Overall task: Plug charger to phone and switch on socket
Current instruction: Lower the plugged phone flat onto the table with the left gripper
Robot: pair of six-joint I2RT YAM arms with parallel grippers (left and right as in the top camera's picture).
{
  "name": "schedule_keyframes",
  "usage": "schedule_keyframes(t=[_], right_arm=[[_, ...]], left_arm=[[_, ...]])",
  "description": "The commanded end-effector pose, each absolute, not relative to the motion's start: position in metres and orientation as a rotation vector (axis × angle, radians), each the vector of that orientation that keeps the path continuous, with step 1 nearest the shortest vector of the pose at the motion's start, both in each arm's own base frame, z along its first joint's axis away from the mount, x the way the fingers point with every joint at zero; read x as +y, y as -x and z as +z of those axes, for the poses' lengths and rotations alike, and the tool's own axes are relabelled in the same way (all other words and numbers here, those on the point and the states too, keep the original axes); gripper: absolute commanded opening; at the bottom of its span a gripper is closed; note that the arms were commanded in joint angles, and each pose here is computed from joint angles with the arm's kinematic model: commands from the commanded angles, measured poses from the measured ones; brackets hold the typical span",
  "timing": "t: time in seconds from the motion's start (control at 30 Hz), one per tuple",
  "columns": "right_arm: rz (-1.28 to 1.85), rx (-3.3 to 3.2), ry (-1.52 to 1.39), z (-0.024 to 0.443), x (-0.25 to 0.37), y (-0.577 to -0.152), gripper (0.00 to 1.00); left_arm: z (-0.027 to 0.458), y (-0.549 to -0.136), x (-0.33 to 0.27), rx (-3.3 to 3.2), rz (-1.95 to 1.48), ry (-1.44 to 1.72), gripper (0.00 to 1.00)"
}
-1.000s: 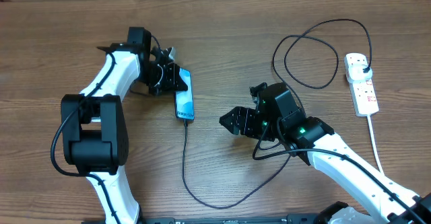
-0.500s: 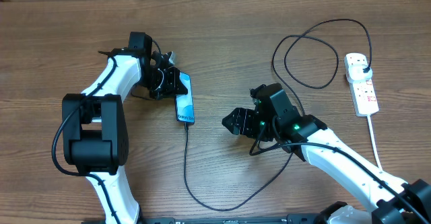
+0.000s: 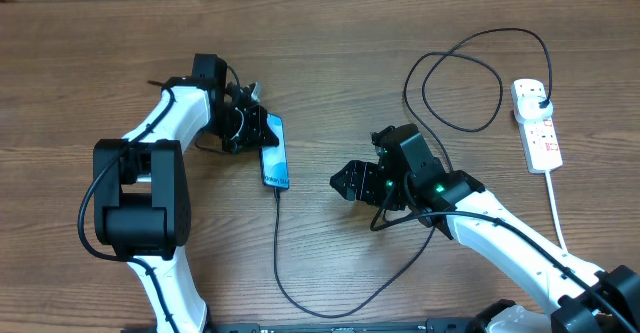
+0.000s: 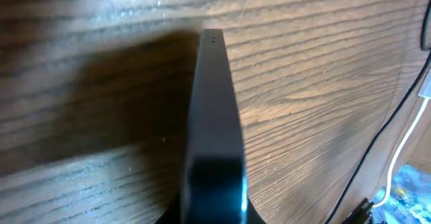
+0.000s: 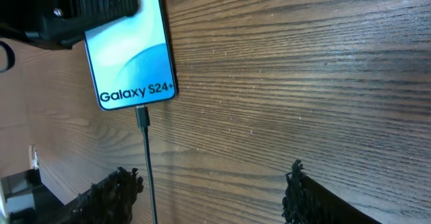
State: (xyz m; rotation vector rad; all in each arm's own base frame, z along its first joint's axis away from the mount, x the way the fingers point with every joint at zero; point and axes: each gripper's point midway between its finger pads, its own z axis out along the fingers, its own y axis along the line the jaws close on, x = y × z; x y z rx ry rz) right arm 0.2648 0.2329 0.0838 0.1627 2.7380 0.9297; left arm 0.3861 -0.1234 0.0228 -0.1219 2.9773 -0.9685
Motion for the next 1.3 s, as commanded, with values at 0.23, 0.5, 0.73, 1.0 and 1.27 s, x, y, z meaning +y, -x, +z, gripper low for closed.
schedule_keyframes(t=[0.23, 0.5, 0.73, 1.0, 1.27], right_arm=[[0.905, 2.733, -0.161, 0.081, 0.23, -0.266, 0.73], [0.904, 2.733, -0.161, 0.081, 0.23, -0.266, 0.74], [0.9, 2.732, -0.163, 0.081, 0.229, -0.267, 0.75], [0.9, 2.733, -0.163, 0.081, 0.229, -0.266, 0.75], [0.898, 2.736, -0.164, 0.08, 0.229, -0.266, 0.75]], left_arm=[[0.022, -0.389, -0.113, 2.988, -0.864, 0.324, 0.18], [0.021, -0.389, -0.11, 2.992, -0.835, 0.334, 0.33], [0.019, -0.389, -0.108, 2.998, -0.81, 0.336, 0.38], [0.019, -0.389, -0.108, 2.996, -0.81, 0.336, 0.36], [0.012, -0.389, -0.094, 3.017, -0.674, 0.349, 0.36]])
